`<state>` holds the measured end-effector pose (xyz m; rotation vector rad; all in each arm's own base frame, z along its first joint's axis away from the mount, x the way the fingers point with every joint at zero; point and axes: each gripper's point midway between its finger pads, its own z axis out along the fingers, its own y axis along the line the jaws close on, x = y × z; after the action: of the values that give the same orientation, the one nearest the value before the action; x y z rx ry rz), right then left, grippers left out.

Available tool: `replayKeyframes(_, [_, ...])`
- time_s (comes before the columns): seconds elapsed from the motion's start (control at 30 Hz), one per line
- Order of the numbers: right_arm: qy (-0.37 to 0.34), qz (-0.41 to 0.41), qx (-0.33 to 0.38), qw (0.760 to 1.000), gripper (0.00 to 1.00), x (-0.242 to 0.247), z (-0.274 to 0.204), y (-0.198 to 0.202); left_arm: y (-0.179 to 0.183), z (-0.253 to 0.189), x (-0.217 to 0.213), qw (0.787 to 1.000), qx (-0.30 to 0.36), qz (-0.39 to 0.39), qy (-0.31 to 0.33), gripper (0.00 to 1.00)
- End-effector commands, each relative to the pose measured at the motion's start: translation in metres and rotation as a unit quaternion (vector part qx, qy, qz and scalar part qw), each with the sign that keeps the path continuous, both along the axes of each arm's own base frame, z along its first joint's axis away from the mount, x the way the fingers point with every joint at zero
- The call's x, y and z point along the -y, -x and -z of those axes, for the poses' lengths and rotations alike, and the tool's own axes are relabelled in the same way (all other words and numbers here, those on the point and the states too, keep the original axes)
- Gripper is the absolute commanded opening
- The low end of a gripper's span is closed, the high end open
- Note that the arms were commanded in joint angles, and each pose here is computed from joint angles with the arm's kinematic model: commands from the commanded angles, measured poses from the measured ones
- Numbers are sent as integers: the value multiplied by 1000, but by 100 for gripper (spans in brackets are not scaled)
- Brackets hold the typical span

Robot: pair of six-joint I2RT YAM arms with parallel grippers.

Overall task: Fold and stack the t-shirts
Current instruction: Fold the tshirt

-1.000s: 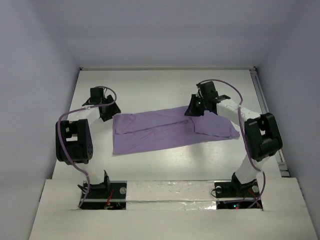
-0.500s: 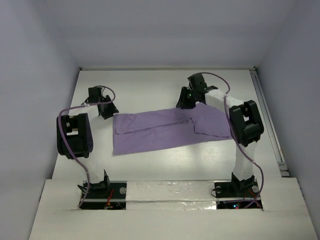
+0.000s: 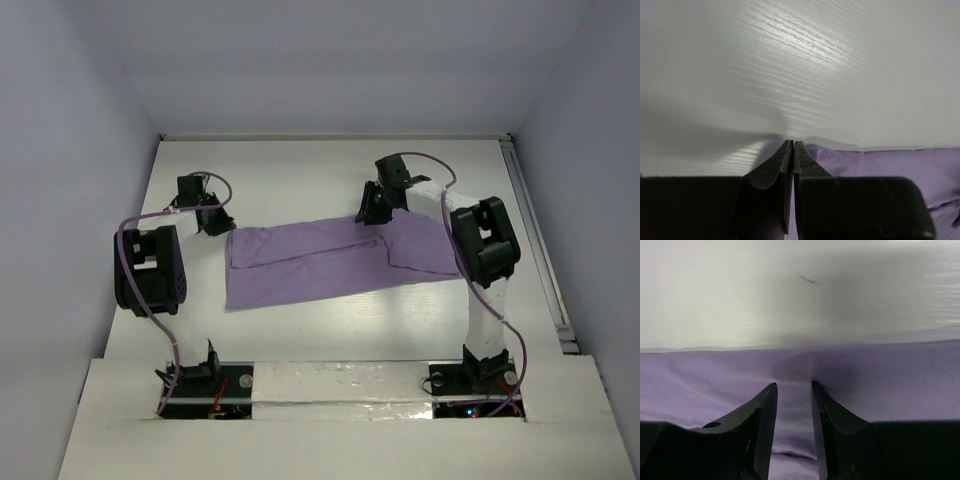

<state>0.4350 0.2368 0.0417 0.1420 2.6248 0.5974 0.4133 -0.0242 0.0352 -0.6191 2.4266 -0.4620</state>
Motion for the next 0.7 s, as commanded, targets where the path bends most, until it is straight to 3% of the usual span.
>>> replayKeyframes(0.0, [23, 14, -11, 1000, 39, 7, 14, 1, -1, -2, -11, 1000, 4, -12, -16, 0])
replayKeyframes(0.23, [42, 29, -21, 998, 38, 15, 27, 4, 8, 2, -42, 998, -10, -57, -36, 0])
replayKeyframes(0.47, [42, 29, -24, 998, 39, 16, 27, 6, 5, 17, -43, 998, -30, -56, -28, 0])
replayKeyframes(0.57, [21, 13, -12, 1000, 40, 6, 8, 2, 0, 5, -41, 999, -10, -48, -23, 26])
replayKeyframes(0.6, [15, 11, -4, 1000, 40, 4, 0, -1, -2, -6, -41, 999, 4, -48, -25, 41])
replayKeyframes(0.67, [-2, 2, 17, 1000, 41, -3, -28, -10, -4, -20, -42, 998, 18, -48, -26, 43])
